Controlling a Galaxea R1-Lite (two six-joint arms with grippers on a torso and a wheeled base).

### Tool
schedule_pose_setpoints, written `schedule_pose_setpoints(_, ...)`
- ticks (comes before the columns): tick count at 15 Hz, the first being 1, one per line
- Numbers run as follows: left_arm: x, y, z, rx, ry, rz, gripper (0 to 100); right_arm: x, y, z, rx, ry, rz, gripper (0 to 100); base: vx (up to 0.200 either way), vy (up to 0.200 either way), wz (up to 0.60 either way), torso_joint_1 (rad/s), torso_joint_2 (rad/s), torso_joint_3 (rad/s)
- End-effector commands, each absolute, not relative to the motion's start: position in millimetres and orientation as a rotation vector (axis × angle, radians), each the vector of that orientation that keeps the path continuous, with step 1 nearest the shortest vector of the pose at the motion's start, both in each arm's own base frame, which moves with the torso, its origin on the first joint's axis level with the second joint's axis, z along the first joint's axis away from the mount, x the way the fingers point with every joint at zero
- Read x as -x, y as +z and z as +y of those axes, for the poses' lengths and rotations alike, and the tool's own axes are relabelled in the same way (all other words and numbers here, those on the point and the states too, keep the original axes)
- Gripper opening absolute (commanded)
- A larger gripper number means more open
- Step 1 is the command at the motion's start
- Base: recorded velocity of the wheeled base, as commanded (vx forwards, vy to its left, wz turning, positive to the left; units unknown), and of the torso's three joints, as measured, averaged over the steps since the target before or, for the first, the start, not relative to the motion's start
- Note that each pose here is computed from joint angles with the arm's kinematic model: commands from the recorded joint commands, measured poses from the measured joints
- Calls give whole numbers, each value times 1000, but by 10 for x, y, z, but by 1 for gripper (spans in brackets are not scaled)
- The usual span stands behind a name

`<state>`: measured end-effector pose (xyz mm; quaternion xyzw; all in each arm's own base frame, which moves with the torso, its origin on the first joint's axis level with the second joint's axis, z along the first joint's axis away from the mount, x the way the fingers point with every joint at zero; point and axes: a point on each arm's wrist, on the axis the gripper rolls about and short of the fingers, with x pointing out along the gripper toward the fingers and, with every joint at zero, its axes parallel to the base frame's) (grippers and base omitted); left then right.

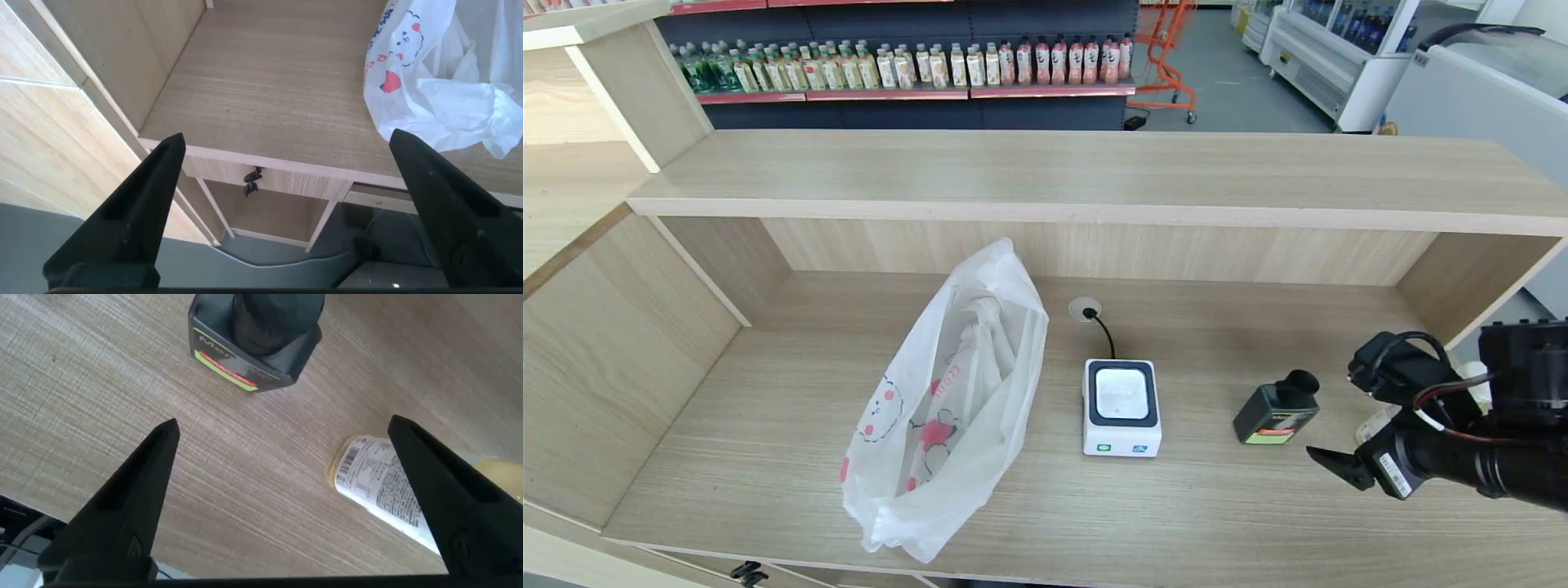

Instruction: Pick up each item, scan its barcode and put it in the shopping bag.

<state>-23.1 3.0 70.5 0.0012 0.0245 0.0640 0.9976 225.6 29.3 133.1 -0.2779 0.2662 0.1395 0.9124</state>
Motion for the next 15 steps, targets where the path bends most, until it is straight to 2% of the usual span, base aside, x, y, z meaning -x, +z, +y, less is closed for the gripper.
schedule_pose_setpoints(1,230,703,30,-2,129,52,100,-2426,1115,357,581,321,597,100,0,0,0,0,0,0)
schedule_pose_setpoints(8,230,705,30,-2,129,50,100,-2791,898,503,575,353,527,100,0,0,0,0,0,0)
schedule_pose_setpoints(15,230,703,30,-3,129,52,100,-2989,898,593,533,462,461,100,0,0,0,0,0,0)
